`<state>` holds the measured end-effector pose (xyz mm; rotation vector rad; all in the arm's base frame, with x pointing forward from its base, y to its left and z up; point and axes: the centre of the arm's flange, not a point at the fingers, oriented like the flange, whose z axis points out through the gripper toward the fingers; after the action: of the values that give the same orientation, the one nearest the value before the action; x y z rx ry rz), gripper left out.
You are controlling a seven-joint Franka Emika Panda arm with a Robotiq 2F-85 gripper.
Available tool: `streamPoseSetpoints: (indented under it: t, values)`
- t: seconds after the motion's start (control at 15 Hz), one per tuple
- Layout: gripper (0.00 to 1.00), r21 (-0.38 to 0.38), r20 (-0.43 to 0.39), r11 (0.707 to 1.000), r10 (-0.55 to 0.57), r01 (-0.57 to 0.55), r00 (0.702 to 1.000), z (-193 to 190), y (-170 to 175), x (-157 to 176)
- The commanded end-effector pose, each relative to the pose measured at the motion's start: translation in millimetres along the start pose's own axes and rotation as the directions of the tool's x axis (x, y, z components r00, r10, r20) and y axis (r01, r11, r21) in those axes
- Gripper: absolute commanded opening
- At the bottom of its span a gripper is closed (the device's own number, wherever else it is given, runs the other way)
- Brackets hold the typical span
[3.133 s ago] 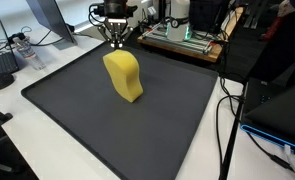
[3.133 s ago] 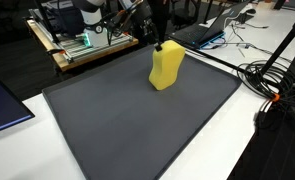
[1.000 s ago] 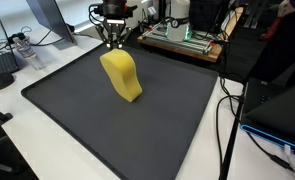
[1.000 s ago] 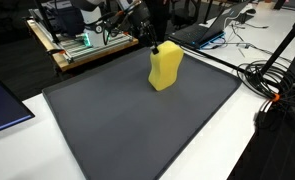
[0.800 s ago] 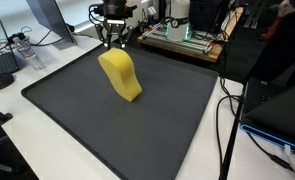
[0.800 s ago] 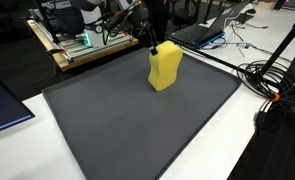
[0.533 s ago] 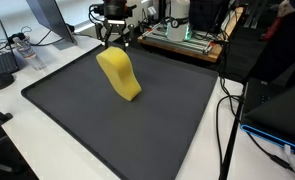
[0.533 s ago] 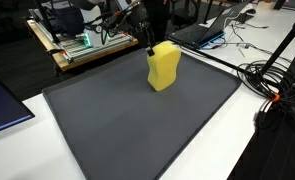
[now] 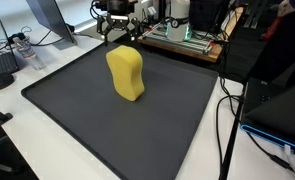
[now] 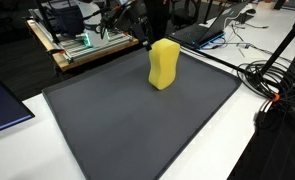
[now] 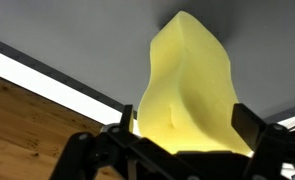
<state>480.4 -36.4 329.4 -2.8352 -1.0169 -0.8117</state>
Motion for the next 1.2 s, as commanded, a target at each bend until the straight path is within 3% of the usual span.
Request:
streamPoseSetpoints:
  t: [0.0,0.33,0.67,0.93,1.13]
  values:
    - [1.00,-0.010,0.027,0.999,0.035,-0.035,0.999,-22.5,-10.0,1.8]
    - [1.00,-0.067,0.084,0.986,0.159,-0.153,0.984,-51.3,-12.8,-0.3]
    - [1.00,0.062,0.081,0.954,0.289,-0.294,0.954,-99.2,-12.2,8.8]
    - [1.00,0.092,0.100,0.883,0.451,-0.460,0.887,-126.0,-11.3,31.2]
    - [1.00,0.017,0.073,0.802,0.595,-0.597,0.801,-134.2,-8.5,57.5]
